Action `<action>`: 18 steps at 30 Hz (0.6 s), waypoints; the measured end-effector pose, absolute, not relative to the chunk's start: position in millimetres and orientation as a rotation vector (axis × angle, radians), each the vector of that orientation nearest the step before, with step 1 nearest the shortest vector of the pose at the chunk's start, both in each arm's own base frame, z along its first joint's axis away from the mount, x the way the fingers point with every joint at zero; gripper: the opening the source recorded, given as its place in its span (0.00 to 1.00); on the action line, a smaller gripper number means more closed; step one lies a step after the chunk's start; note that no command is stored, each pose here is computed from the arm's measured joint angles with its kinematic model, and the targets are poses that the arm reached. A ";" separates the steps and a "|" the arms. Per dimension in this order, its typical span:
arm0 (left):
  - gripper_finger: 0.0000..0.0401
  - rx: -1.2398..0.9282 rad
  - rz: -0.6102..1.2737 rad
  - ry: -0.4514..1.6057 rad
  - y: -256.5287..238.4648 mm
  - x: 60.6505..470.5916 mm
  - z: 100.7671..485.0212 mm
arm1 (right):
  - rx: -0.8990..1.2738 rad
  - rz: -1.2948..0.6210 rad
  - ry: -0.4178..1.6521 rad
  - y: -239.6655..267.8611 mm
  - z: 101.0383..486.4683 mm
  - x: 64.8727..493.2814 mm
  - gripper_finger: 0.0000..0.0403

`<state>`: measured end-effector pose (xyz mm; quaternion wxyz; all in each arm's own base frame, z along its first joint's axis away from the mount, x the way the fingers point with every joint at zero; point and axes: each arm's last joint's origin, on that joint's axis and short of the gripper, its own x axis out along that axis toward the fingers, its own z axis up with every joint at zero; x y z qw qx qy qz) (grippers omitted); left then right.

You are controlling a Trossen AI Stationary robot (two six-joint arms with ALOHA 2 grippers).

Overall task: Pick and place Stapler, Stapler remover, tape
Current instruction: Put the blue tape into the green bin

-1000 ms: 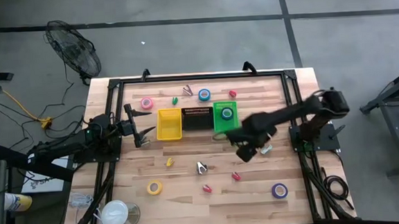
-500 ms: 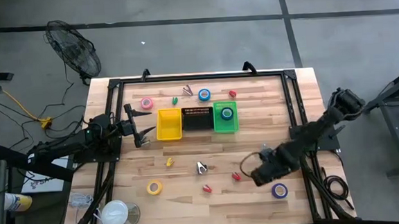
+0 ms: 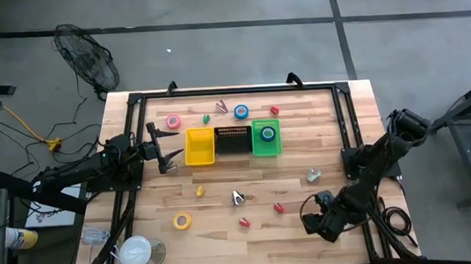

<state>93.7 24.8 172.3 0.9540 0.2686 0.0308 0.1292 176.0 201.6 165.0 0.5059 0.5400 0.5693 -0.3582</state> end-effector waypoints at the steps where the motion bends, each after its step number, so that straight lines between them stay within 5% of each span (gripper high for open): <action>1: 0.70 0.546 0.262 0.062 24.8 93.7 172.4 | 1.299 -0.868 1.393 203.6 161.4 176.6 0.45; 12: 0.70 0.546 0.262 0.062 24.8 93.7 172.4 | 1.223 -0.897 1.423 204.4 146.3 179.7 0.44; 18: 0.70 0.546 0.262 0.062 24.8 93.7 172.3 | 1.184 -0.863 1.444 201.4 146.2 182.0 0.28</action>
